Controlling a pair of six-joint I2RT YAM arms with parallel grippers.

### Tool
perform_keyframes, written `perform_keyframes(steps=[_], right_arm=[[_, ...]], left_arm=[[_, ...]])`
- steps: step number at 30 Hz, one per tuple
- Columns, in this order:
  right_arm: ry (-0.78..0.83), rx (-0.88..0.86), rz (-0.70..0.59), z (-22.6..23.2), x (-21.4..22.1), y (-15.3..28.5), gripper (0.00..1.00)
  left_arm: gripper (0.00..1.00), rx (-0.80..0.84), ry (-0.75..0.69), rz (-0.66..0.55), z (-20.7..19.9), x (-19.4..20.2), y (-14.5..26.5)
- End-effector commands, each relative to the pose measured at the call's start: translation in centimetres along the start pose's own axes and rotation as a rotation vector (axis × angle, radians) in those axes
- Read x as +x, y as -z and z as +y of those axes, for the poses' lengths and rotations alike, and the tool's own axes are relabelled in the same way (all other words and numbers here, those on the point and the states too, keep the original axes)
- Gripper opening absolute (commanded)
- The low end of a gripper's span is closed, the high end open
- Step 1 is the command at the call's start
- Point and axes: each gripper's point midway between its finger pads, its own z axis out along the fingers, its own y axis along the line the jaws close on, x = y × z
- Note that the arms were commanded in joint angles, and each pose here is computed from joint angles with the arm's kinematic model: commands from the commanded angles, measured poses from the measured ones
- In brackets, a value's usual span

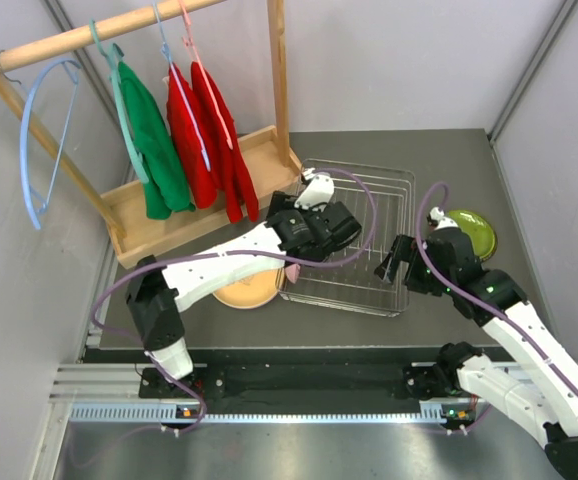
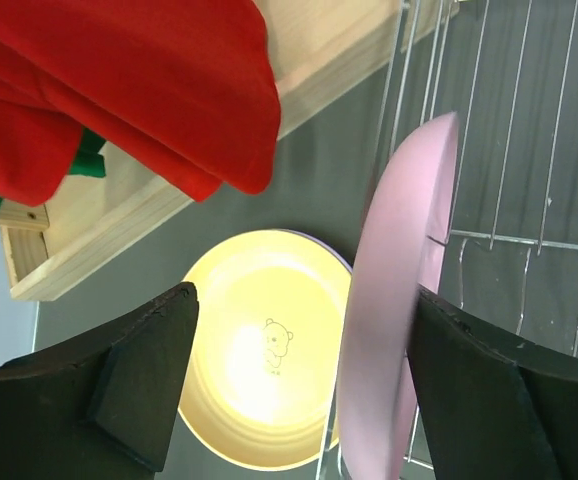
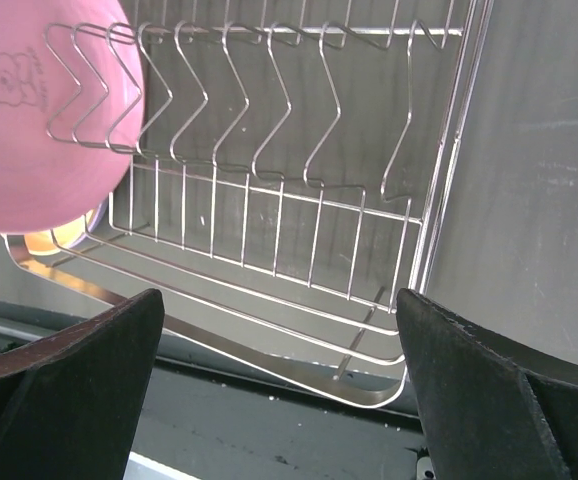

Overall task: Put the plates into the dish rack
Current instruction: Insert the plate into the dish rack.

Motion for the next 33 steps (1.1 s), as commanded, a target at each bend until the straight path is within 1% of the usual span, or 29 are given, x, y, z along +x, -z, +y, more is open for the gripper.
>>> perform_keyframes(steps=[1, 3, 8, 14, 16, 20, 24, 26, 28, 33], right_arm=[[-0.023, -0.017, -0.033, 0.4, -0.7, -0.1, 0.99], [-0.026, -0.016, -0.021, 0.4, -0.6, -0.4, 0.99], [-0.024, -0.016, -0.004, 0.4, -0.3, -1.6, 0.99], [-0.031, 0.058, 0.011, -1.5, -0.9, -3.2, 0.99], [-0.017, 0.054, 0.018, -1.7, -1.0, -3.2, 0.99], [-0.001, 0.102, 0.000, -3.2, -2.3, -3.3, 0.99], [0.011, 0.112, -0.008, -3.9, -3.4, -3.5, 0.99], [0.035, 0.082, 0.002, -3.1, -3.8, -3.4, 0.99], [0.044, 0.010, 0.005, -1.6, -4.0, -3.1, 0.99], [0.063, -0.143, -0.042, 1.6, -5.2, -1.1, 0.99]], left_arm=[[0.87, 0.005, 0.150, -0.083, 3.8, -4.3, 2.7], [0.90, 0.017, 0.180, -0.094, 4.6, -4.8, 3.3], [0.93, 0.034, 0.259, -0.110, 6.7, -5.1, 4.4], [0.95, 0.027, 0.290, -0.103, 8.3, -3.7, 4.2], [0.96, 0.029, 0.294, -0.093, 8.4, -3.1, 4.1], [0.96, 0.056, 0.307, -0.091, 8.2, -2.8, 4.2], [0.96, 0.117, 0.288, -0.085, 6.7, -2.7, 4.0], [0.96, 0.132, 0.278, -0.077, 6.0, -2.6, 3.9], [0.96, 0.137, 0.267, -0.067, 5.4, -2.4, 3.6], [0.97, 0.214, 0.269, -0.064, 3.4, -3.1, 3.7]])
